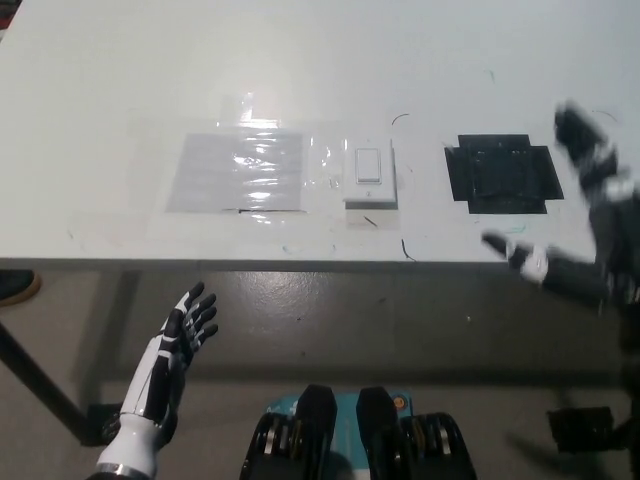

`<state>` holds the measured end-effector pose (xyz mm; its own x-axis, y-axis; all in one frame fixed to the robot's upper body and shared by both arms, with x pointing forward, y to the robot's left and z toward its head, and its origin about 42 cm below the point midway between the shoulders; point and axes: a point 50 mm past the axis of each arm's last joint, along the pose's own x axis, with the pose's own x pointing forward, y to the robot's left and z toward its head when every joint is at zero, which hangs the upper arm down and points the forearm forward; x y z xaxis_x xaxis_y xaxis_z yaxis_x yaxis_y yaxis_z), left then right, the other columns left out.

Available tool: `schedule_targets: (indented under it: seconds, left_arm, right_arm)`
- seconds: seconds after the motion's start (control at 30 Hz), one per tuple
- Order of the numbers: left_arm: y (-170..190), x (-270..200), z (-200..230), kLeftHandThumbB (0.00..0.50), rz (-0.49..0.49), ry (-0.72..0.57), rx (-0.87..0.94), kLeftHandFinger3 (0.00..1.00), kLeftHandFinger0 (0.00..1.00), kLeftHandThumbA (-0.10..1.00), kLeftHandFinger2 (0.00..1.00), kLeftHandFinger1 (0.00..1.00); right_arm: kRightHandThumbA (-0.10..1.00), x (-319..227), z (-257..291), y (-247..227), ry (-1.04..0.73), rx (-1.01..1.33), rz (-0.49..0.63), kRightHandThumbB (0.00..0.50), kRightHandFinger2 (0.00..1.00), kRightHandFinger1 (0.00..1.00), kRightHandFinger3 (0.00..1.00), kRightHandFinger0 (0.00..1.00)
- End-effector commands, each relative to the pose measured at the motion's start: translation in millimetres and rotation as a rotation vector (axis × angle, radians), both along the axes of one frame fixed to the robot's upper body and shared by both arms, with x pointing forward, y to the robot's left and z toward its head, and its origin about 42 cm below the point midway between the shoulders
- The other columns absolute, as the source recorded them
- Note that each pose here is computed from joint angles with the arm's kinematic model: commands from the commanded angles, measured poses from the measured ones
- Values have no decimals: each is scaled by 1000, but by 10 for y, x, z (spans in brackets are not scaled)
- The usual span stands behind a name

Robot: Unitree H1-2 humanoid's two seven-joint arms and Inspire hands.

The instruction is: A white switch is kept at the centre of the table close to the robot and the robot uses its right hand to press it to turn it on

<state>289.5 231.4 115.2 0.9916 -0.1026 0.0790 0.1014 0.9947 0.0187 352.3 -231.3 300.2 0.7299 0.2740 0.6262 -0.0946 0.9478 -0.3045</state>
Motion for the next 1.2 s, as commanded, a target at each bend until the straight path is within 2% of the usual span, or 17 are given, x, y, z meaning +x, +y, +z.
schedule_targets:
  seconds: [0.0, 0.1, 0.13, 0.17, 0.3, 0.4, 0.47, 0.5, 0.63, 0.7, 0.77, 0.9, 0.97, 1.03, 1.1, 1.17]
  left_arm:
    - [-47, -37, 103, 61, -24, -79, -20, 1000, 1000, 1000, 1000, 1000]
    - [-37, -45, 101, 59, -19, -82, -10, 1000, 1000, 1000, 1000, 1000]
    - [-39, -44, 105, 59, -21, -80, -12, 1000, 1000, 1000, 1000, 1000]
    - [-40, -44, 110, 56, -21, -80, -14, 1000, 1000, 1000, 1000, 1000]
    - [-40, -44, 123, 66, -26, -91, -14, 1000, 1000, 1000, 1000, 1000]
    - [-36, -50, 110, 80, -29, -86, -10, 1000, 1000, 1000, 1000, 1000]
    - [-40, -44, 116, 46, -32, -90, -8, 1000, 1000, 1000, 1000, 1000]
    - [-42, -42, 118, 52, -30, -87, -6, 1000, 1000, 1000, 1000, 1000]
    - [-51, -25, 122, 80, -31, -88, -7, 1000, 1000, 1000, 1000, 1000]
    - [-45, -31, 114, 71, -24, -83, -6, 1000, 1000, 1000, 1000, 1000]
    - [-34, -39, 106, 79, -18, -77, 5, 1000, 1000, 1000, 1000, 1000]
    - [-45, -54, 108, 66, -26, -78, 0, 1000, 1000, 1000, 1000, 1000]
    - [-51, -60, 102, 82, -26, -69, -4, 1000, 1000, 1000, 1000, 1000]
    - [-45, -62, 101, 75, -24, -71, -3, 1000, 1000, 1000, 1000, 1000]
    - [-39, -71, 97, 49, -18, -69, -5, 1000, 1000, 1000, 1000, 1000]
    - [-42, -75, 92, 57, -17, -68, -3, 1000, 1000, 1000, 1000, 1000]
  right_arm:
    - [965, 494, 1175, 347, -72, -305, 49, 201, 1000, 1000, 1000, 1000]
    - [1000, 801, 1435, 573, -30, -450, 65, 242, 1000, 1000, 1000, 1000]
    - [1000, 850, 1480, 611, -22, -486, 61, 243, 1000, 1000, 1000, 1000]
    - [956, 907, 1514, 660, -12, -501, 72, 224, 1000, 1000, 1000, 1000]
    - [959, 1209, 1599, 902, 79, -626, 74, 285, 1000, 1000, 1000, 1000]
    - [969, 1402, 1583, 1031, 138, -721, 62, 285, 1000, 1000, 1000, 1000]
    - [967, 1495, 1546, 1081, 169, -773, 48, 274, 1000, 1000, 1000, 1000]
    - [925, 1581, 1506, 1130, 195, -814, 46, 253, 1000, 1000, 1000, 1000]
    - [944, 1738, 1351, 1186, 200, -977, 5, 272, 1000, 1000, 1000, 1000]
    - [951, 1769, 1243, 1206, 222, -1035, -11, 277, 1000, 1000, 1000, 1000]
    - [951, 1788, 1102, 1229, 223, -1108, -5, 244, 1000, 1000, 1000, 1000]
    - [962, 1804, 889, 1206, 282, -1190, -36, 273, 1000, 1000, 1000, 1000]
    - [956, 1803, 799, 1183, 304, -1220, -45, 279, 1000, 1000, 1000, 1000]
    - [958, 1805, 737, 1172, 308, -1255, -48, 285, 1000, 1000, 1000, 1000]
    - [962, 1789, 669, 1150, 321, -1299, -50, 277, 1000, 1000, 1000, 1000]
    - [939, 1770, 606, 1118, 334, -1305, -40, 264, 1000, 1000, 1000, 1000]
